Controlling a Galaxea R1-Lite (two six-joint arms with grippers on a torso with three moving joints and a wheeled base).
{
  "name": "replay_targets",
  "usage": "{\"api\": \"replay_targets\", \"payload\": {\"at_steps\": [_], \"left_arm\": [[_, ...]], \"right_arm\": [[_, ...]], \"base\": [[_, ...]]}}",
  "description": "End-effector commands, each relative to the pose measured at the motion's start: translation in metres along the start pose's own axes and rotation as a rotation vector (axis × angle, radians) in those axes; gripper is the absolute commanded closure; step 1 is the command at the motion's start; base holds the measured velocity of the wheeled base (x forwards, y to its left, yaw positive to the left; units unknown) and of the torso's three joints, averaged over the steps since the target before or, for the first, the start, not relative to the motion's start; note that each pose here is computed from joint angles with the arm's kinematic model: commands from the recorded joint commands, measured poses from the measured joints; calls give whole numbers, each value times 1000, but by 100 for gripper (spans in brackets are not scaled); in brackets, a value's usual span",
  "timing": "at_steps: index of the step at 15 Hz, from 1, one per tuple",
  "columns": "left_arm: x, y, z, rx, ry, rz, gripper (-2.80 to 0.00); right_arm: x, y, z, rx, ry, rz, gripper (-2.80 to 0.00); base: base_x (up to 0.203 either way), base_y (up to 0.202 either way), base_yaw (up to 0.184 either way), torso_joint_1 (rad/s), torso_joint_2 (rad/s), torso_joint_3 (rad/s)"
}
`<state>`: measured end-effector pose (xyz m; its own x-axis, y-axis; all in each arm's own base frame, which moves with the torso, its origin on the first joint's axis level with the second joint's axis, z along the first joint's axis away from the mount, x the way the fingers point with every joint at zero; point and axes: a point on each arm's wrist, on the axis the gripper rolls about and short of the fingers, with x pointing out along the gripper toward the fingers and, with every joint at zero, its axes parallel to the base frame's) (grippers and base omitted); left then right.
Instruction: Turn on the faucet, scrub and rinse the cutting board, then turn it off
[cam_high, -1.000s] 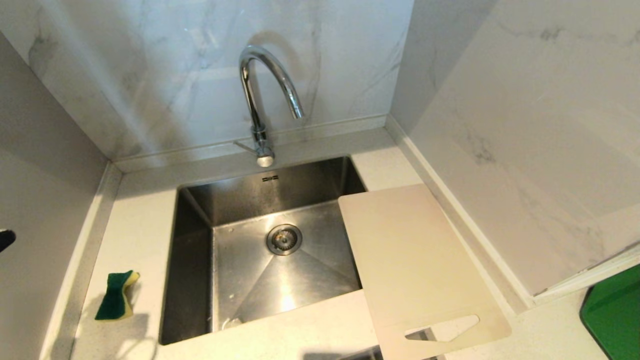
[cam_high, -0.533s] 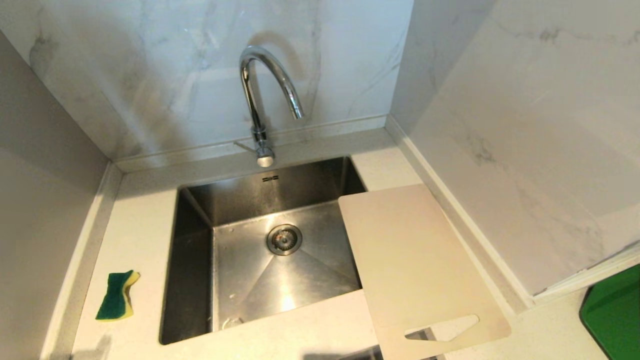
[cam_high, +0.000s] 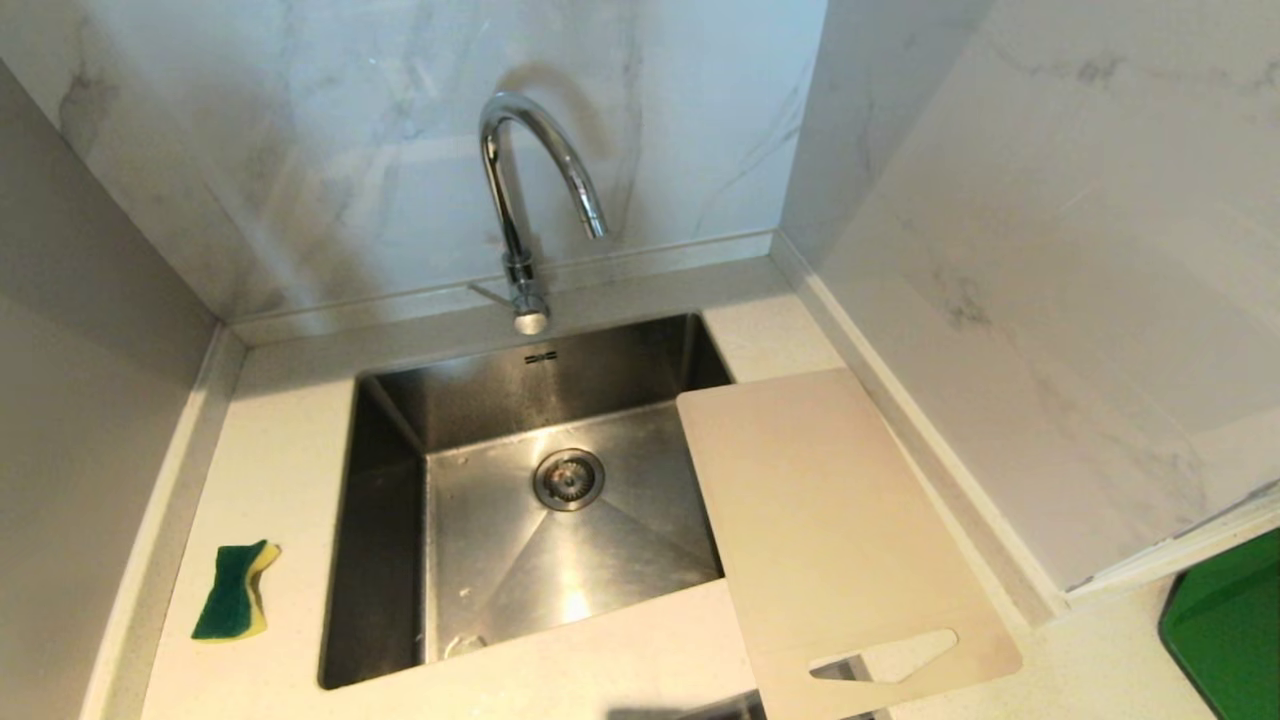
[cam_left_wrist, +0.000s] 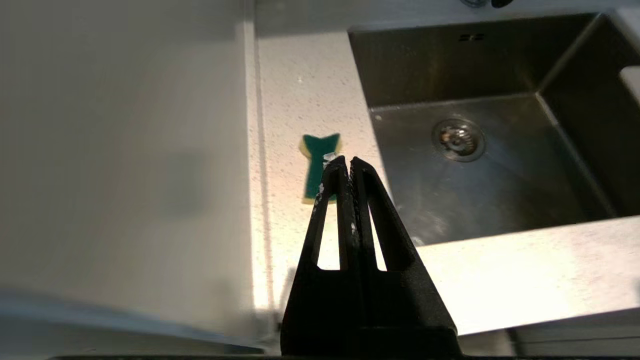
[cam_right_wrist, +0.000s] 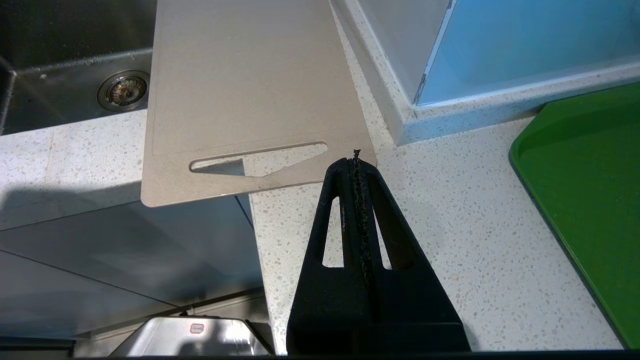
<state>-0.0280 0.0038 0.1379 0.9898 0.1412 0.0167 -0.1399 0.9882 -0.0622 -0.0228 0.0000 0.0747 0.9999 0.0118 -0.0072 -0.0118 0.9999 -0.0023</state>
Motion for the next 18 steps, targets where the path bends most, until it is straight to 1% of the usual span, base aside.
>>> {"api": "replay_targets", "payload": {"at_steps": [1, 2, 3, 4, 5, 6, 7, 8, 10, 11, 12, 18], "left_arm": [[-10, 3, -27, 97, -73, 15, 0], [-5, 3, -39, 119, -63, 22, 0], [1, 3, -48, 131, -73, 19, 0], [3, 1, -48, 131, -114, -24, 0], [3, 0, -50, 137, -102, -99, 0], [4, -1, -59, 145, -23, -144, 0], [3, -1, -65, 141, 43, -161, 0], [4, -1, -65, 124, 40, -165, 0], [4, -1, -65, 117, 37, -160, 0], [4, -1, -64, 97, 35, -156, 0], [4, -1, -64, 61, 34, -150, 0], [4, -1, -64, 61, 34, -148, 0]], "right_arm": [[0, 0, 0, 1, 2, 0, 0], [0, 0, 0, 1, 2, 0, 0], [0, 0, 0, 1, 3, 0, 0], [0, 0, 0, 1, 2, 0, 0], [0, 0, 0, 3, 3, 0, 0], [0, 0, 0, 12, 2, -1, 0], [0, 0, 0, 14, 2, -2, 0], [0, 0, 0, 15, 2, -5, 0], [0, 0, 0, 15, 2, -6, 0], [0, 0, 0, 16, 2, -6, 0], [0, 0, 0, 18, 2, -6, 0], [0, 0, 0, 19, 2, -6, 0]], "base": [[0, 0, 0, 0, 0, 0], [0, 0, 0, 0, 0, 0], [0, 0, 0, 0, 0, 0], [0, 0, 0, 0, 0, 0], [0, 0, 0, 0, 0, 0], [0, 0, 0, 0, 0, 0], [0, 0, 0, 0, 0, 0], [0, 0, 0, 0, 0, 0], [0, 0, 0, 0, 0, 0], [0, 0, 0, 0, 0, 0], [0, 0, 0, 0, 0, 0], [0, 0, 0, 0, 0, 0]]}}
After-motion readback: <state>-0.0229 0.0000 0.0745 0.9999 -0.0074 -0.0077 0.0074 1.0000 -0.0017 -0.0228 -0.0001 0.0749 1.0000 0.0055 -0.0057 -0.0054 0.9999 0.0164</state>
